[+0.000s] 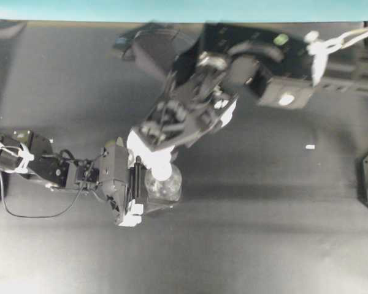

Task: Open the bottle cap by holding the bottle with the left arm and twisting the cap with the right arm.
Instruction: 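Swing the right gripper over the bottle and close on the white cap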

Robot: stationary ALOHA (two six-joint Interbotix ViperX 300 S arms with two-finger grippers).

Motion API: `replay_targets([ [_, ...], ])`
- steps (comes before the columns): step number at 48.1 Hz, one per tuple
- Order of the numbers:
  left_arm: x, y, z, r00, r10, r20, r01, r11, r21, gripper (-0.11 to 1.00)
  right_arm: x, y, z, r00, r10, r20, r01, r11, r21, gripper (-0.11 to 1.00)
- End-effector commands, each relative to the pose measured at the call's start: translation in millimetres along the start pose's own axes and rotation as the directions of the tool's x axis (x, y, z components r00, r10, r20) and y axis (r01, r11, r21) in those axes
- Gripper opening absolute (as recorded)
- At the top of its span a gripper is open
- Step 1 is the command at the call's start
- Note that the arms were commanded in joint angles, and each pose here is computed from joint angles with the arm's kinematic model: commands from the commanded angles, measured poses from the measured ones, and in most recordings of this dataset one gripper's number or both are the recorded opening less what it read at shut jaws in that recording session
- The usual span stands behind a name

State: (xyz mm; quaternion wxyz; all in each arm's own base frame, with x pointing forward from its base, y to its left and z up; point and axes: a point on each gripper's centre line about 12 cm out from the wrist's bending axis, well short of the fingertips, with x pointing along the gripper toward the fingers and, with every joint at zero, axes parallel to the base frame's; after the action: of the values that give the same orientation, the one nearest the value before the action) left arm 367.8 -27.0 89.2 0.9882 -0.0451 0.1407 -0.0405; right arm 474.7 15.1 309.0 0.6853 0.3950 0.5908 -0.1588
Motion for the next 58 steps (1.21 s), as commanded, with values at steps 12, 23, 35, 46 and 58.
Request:
replay_targets([
  [12, 0.6, -1.5, 6.6, 1.000, -0.006, 0.021, 0.006, 1.000, 0.001, 0.81, 17.1, 18.5, -5.6, 0.999, 0.042, 0.025, -0.041, 0.999, -0.031, 0.78],
  [23, 0.7, -0.9, 6.1, 1.000, -0.004, 0.020, 0.004, 1.000, 0.001, 0.81, 20.3, 17.9, -7.2, 0.999, 0.034, 0.024, -0.033, 0.999, -0.035, 0.74],
  [35, 1.0, -0.9, 6.6, 1.000, -0.005, 0.021, 0.005, 1.000, 0.001, 0.81, 20.4, 16.3, -9.5, 1.000, 0.014, 0.007, -0.013, 0.996, -0.086, 0.45],
  [46, 1.0, 1.3, 6.6, 1.000, 0.000, 0.020, 0.000, 1.000, 0.000, 0.81, 20.4, 12.8, -10.8, 1.000, -0.011, -0.015, 0.007, 0.979, -0.205, 0.39],
  [58, 1.2, 0.7, 7.6, 1.000, 0.000, 0.023, 0.000, 1.000, 0.000, 0.81, 17.1, 20.3, -7.8, 1.000, 0.003, -0.007, -0.006, 0.860, -0.511, 0.39],
])
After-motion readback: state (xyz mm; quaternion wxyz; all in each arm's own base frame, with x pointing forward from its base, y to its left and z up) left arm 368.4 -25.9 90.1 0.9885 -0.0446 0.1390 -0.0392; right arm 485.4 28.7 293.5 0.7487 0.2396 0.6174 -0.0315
